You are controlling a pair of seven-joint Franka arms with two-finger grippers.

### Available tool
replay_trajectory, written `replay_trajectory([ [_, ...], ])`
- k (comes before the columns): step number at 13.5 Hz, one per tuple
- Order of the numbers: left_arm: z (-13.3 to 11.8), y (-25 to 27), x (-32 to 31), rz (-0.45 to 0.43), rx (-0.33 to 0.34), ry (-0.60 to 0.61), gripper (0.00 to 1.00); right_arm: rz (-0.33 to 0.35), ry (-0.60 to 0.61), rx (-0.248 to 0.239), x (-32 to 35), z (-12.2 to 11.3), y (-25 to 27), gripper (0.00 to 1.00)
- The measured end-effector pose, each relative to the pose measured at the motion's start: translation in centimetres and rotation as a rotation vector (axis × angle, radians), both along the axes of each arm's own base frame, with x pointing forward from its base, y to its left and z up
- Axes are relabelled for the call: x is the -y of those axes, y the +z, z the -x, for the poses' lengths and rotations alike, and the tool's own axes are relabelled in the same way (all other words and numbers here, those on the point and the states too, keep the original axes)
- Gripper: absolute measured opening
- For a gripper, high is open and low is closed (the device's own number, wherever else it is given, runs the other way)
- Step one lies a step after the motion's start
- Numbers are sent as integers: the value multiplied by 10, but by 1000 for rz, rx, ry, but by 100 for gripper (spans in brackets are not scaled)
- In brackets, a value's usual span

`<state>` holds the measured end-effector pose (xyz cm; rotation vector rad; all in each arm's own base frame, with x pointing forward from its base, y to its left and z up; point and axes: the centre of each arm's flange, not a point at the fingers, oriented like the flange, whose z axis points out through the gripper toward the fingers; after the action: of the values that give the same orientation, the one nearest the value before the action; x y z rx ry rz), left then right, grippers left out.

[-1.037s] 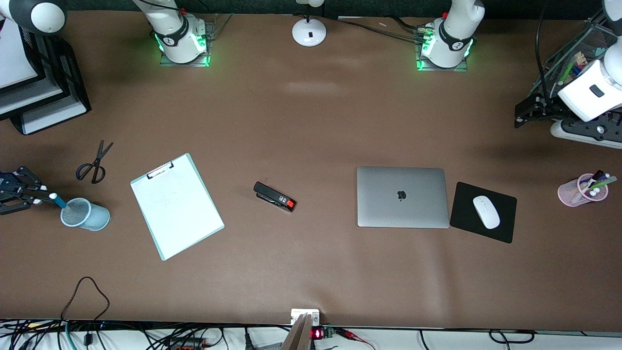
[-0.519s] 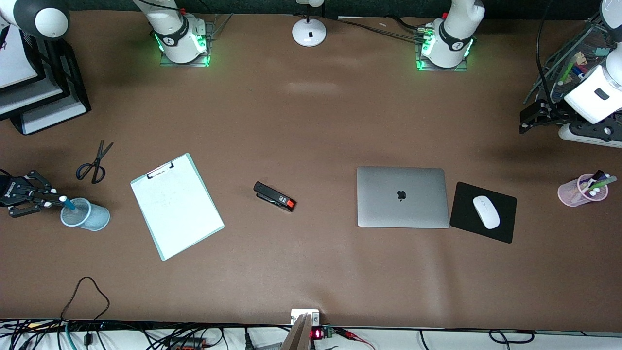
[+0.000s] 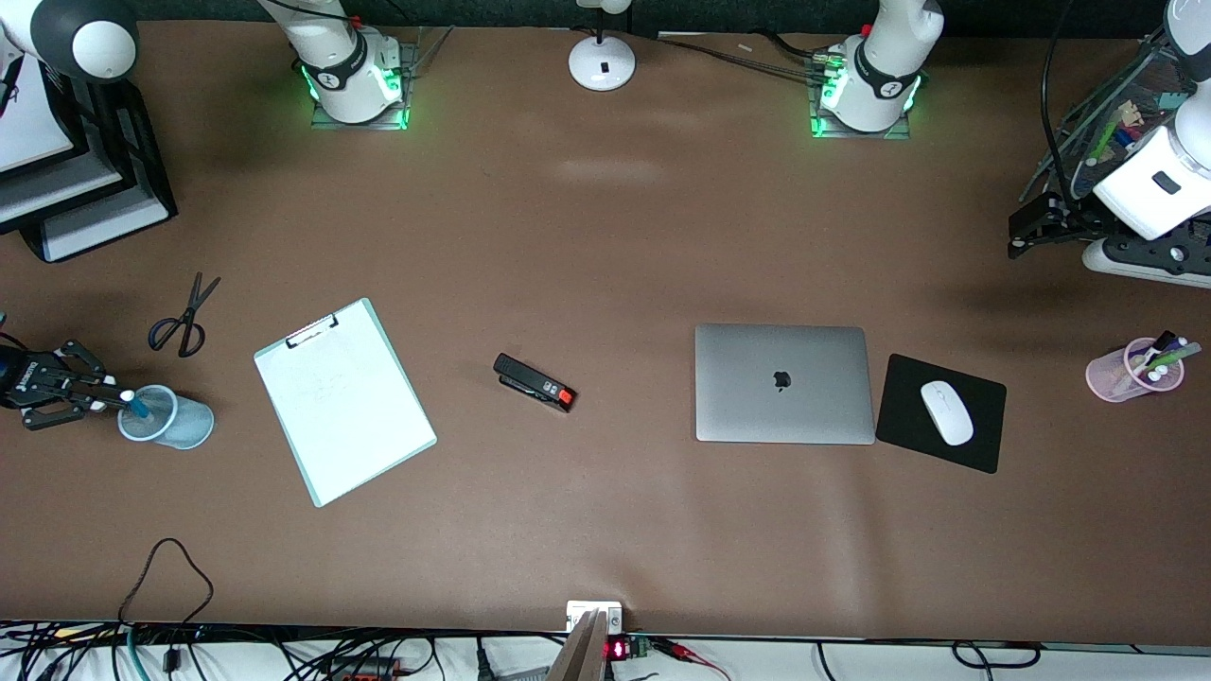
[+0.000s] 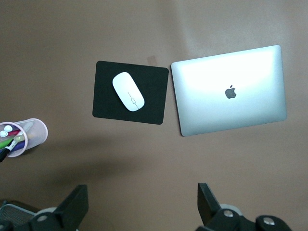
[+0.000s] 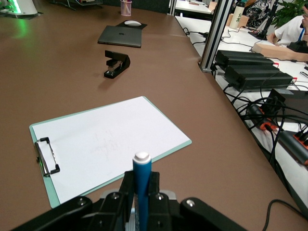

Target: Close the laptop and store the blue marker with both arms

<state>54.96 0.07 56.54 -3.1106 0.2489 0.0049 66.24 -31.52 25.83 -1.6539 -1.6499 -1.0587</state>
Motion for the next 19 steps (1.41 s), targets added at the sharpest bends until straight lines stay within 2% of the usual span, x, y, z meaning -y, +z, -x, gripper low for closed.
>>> replay_trajectory([
  [5,1,0,0,0,-7,0,100,18,23,-29,-1,4,-31,16],
  [13,3,3,1,0,-6,-1,100,65,16,-31,10,8,-43,16],
  [14,3,3,1,0,-6,-1,100,69,12,-30,11,7,-43,23],
  [15,3,3,1,0,-6,-1,100,70,10,-29,11,7,-44,37],
  [18,2,4,6,0,-4,-11,100,71,5,-33,12,7,-42,68],
  [19,2,5,9,0,-1,-16,100,73,-4,-51,12,7,-39,79],
])
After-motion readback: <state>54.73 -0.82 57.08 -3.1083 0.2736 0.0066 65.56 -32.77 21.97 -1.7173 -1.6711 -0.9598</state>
